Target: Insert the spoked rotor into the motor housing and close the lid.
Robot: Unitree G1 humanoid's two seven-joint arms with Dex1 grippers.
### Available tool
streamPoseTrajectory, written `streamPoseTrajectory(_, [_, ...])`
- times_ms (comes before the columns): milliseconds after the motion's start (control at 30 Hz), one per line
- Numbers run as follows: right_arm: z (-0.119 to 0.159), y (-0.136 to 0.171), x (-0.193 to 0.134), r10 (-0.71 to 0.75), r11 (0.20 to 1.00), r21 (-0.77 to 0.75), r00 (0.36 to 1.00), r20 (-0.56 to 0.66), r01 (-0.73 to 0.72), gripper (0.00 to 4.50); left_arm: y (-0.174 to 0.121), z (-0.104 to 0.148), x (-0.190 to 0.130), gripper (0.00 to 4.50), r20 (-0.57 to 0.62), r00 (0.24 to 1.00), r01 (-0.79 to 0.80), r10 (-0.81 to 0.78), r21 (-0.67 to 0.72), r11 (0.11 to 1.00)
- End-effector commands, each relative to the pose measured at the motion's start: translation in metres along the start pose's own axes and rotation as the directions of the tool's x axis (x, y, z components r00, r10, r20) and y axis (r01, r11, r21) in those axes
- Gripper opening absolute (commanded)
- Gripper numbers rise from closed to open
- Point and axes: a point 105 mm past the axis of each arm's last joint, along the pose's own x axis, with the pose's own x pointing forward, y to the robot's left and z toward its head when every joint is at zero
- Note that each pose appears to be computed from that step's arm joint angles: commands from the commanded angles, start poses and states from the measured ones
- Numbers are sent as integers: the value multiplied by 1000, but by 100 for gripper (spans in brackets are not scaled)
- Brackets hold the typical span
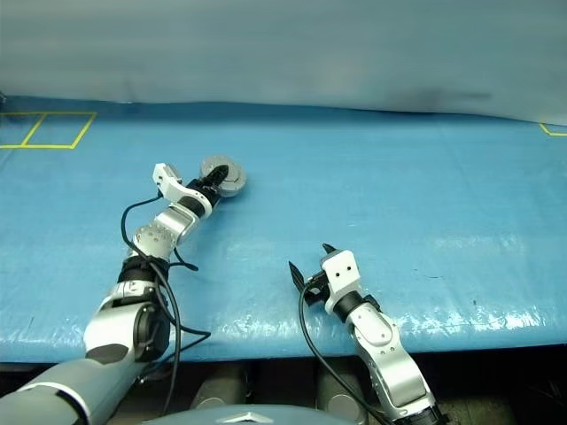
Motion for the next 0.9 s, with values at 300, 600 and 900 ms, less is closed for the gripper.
streamPoseTrajectory(300, [4,9,2,25,1000,-5,999,20,-25,450,-2,12,17,248,33,998,-63,60,72,995])
streamPoseTrajectory(600, [3,12,5,38,999,5,999,9,-38,450,30,19,1,410,48,985,-166,166,2,986])
streamPoseTrajectory(900, [5,15,9,79,997,14,997,8,-79,450,56,7,-44,446,-5,965,-261,261,11,965])
